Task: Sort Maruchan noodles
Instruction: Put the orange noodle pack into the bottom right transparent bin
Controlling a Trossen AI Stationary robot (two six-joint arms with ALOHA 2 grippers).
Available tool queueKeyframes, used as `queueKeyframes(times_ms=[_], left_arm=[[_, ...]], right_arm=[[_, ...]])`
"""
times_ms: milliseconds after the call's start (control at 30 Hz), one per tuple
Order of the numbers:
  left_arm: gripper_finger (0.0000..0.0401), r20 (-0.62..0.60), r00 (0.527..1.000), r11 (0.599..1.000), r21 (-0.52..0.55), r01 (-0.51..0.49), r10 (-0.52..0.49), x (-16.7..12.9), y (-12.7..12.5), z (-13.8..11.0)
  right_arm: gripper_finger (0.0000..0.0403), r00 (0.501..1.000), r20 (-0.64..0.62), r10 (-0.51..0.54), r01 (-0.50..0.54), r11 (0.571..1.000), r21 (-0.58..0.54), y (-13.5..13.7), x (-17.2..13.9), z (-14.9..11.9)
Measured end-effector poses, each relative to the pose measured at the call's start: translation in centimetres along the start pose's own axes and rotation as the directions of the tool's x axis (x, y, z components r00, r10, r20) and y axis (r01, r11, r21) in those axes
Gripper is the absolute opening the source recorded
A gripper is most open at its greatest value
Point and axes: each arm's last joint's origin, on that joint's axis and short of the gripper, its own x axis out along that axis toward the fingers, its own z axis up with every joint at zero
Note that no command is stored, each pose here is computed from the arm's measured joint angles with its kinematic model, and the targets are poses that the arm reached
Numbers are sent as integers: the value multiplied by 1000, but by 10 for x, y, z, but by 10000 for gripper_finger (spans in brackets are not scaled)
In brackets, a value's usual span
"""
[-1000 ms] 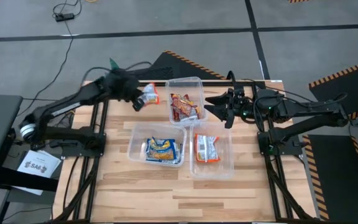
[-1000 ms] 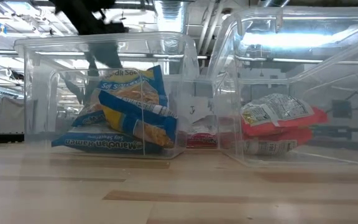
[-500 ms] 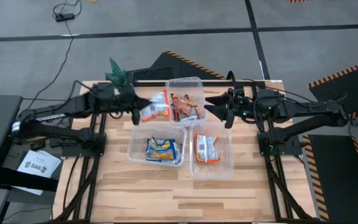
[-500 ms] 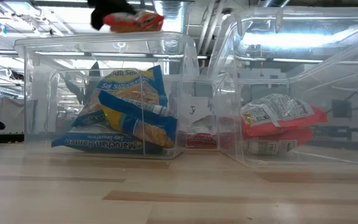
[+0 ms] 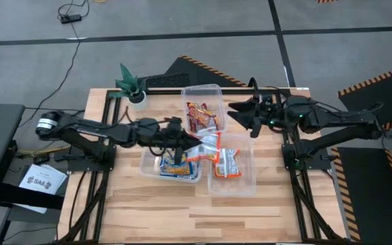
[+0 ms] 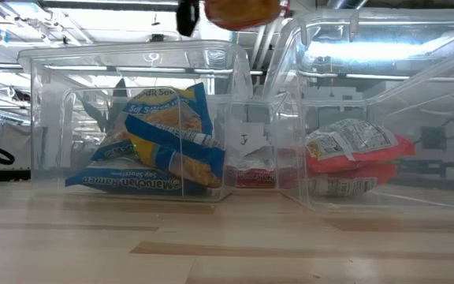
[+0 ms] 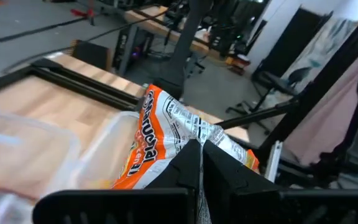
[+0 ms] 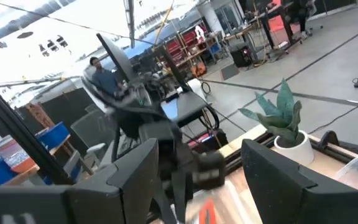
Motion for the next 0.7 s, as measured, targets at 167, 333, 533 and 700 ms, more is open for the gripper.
queueKeyframes(times_ms=[167, 333, 533, 700], left_arm=[[0, 37, 997, 997, -52, 64, -62, 21, 2, -13], [0, 40, 995, 994, -65, 93, -91, 34, 1, -17], [0, 22, 990, 990, 4, 141, -141, 57, -9, -5], [0, -34, 993, 989, 87, 118, -116, 73, -14, 2]], right_arm=[[253, 999, 43, 12, -12, 1000, 10, 0, -10, 10], [253, 998, 53, 18, -17, 1000, -8, 1, -14, 13], [253, 998, 54, 18, -17, 1000, -10, 1, -14, 13], [253, 998, 57, 18, -18, 1000, -12, 1, -14, 13]])
